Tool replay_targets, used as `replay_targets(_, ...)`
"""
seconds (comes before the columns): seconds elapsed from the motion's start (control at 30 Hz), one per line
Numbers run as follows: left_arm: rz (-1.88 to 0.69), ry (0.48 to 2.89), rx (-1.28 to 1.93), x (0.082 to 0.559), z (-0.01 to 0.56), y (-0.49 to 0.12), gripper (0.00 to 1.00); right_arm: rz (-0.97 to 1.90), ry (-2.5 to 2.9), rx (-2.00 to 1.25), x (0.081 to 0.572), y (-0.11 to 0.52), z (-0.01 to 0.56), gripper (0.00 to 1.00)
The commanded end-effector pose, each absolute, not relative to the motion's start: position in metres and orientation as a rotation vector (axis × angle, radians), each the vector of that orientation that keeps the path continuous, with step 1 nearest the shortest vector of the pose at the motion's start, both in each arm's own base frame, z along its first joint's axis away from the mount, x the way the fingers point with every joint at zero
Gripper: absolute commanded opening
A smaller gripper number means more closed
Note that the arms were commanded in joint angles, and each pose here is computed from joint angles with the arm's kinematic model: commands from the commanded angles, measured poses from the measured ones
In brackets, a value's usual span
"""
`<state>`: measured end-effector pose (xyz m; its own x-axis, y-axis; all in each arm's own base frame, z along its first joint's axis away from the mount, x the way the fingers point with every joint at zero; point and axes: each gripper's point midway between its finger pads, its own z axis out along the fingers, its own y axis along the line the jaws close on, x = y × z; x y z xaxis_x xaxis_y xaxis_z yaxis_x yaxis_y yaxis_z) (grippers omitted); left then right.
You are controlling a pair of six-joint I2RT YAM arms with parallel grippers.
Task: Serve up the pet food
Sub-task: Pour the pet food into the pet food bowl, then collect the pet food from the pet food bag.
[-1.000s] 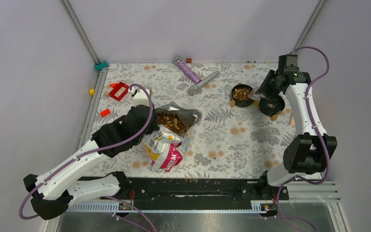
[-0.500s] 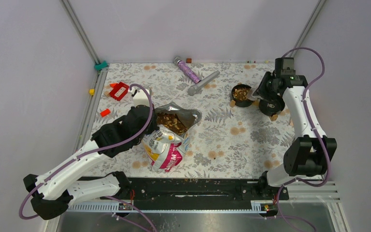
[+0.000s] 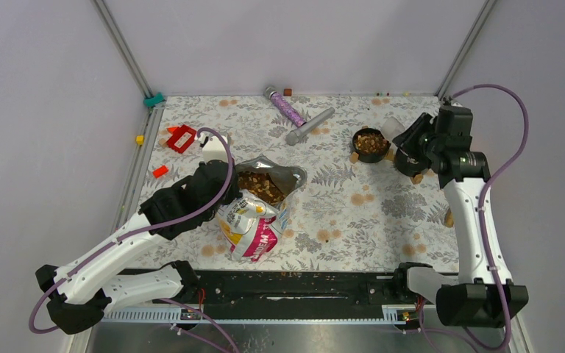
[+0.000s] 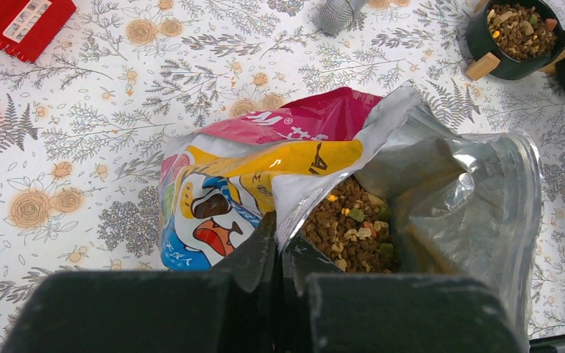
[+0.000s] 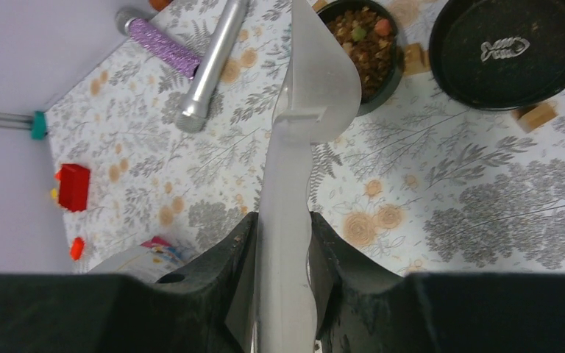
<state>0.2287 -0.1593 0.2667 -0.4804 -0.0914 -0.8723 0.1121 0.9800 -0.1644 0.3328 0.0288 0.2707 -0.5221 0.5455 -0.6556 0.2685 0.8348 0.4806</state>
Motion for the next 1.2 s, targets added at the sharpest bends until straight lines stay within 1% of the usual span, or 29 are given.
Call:
replay_targets(0.0, -0.35, 1.949, -0.046, 0.234, 0.304, -0.168, 0.0, 0.562, 2.057, 0.572, 0.322, 0.049, 0.286, 0.0)
replay_targets(0.1, -0.364, 1.95, -0.046, 0.233, 0.305, -0.169, 0.0, 0.665, 2.045, 0.546, 0.309, 0.063, 0.289, 0.0)
replay_targets(0.27, -0.371, 1.95, -0.042, 0.231, 0.304, -0.17, 0.0, 0.936, 1.96, 0.447, 0.285, 0.098, 0.313, 0.0)
replay_targets(0.43, -0.349, 1.96, -0.037, 0.233, 0.3, -0.172, 0.0, 1.187, 1.868, 0.264, 0.251, 0.13, 0.349, 0.0)
replay_targets(0.67, -0.354, 1.959, -0.046, 0.233, 0.3, -0.171, 0.0, 1.452, 1.838, 0.049, 0.208, 0.161, 0.37, 0.0)
replay_targets(0.93, -0.371, 1.962, -0.044, 0.231, 0.301, -0.173, 0.0, 1.494, 2.001, -0.141, 0.168, 0.197, 0.361, 0.0)
replay_targets(1.17, -0.362, 1.967, -0.033, 0.232, 0.3, -0.174, 0.0, 1.411, 2.117, -0.123, 0.16, 0.207, 0.348, 0.0)
